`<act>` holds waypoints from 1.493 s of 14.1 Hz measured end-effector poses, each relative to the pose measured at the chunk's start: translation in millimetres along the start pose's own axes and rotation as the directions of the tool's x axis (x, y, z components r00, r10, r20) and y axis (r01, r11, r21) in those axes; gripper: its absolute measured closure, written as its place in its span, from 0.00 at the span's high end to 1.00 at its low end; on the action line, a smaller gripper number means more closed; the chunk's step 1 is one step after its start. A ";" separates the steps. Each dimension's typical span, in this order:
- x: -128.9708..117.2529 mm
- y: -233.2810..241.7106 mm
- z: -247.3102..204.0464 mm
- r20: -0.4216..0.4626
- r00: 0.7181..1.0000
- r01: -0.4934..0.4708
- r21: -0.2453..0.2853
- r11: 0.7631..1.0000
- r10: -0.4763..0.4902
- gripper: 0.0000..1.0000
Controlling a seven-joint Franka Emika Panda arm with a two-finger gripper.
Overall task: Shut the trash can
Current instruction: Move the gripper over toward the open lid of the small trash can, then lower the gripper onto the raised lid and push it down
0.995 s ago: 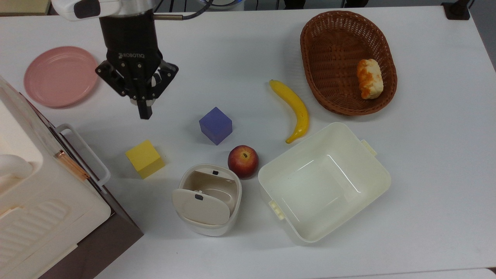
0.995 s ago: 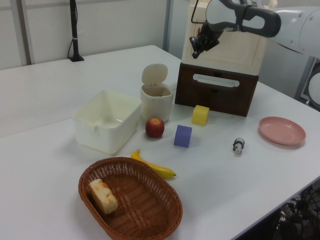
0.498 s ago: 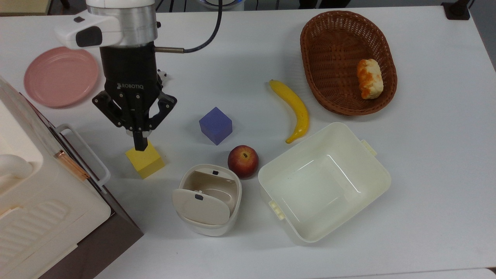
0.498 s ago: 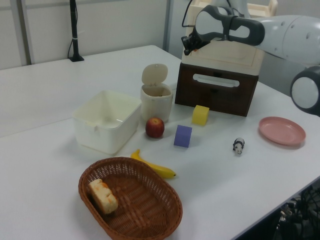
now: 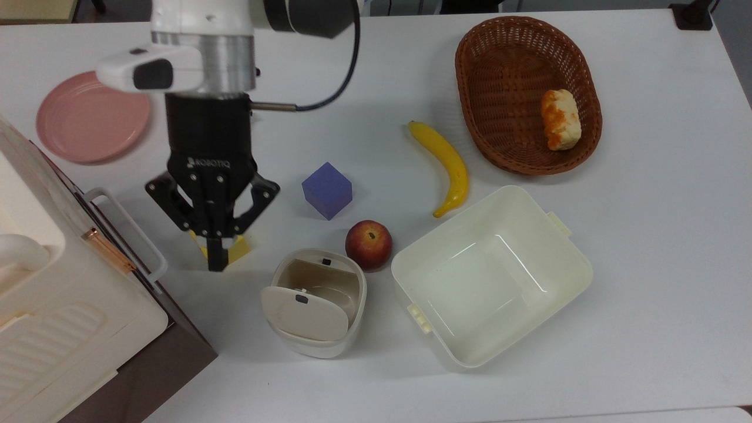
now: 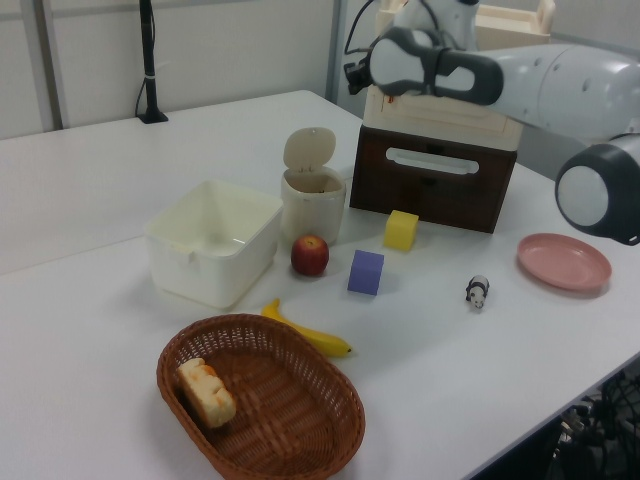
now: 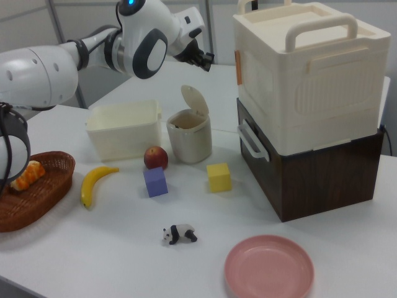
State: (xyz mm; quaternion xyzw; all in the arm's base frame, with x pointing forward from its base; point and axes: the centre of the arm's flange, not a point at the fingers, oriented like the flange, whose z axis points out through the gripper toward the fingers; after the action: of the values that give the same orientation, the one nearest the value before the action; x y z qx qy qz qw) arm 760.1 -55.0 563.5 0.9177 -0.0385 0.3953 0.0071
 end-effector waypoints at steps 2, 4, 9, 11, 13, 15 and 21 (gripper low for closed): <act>-7.3 -8.9 15.9 -0.008 1.000 0.008 0.004 1.000 -0.008 0.01; -13.7 -18.6 26.6 0.006 1.000 0.017 0.012 1.000 -0.017 0.01; -23.4 -27.2 41.5 0.027 0.999 0.026 0.018 0.999 -0.027 0.01; -26.2 -27.5 46.7 0.024 0.999 0.027 0.016 0.999 -0.028 0.01; -27.5 -27.6 49.2 0.022 0.999 0.028 0.016 0.999 -0.028 0.01; -28.1 -27.6 50.2 0.024 0.999 0.028 0.015 0.999 -0.028 0.01; -34.0 -40.2 57.7 0.035 0.999 0.040 0.026 0.999 -0.041 0.01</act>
State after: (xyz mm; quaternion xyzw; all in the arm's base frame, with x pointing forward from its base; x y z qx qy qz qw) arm 781.7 -15.2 499.9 0.9252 -0.0149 0.3791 0.0027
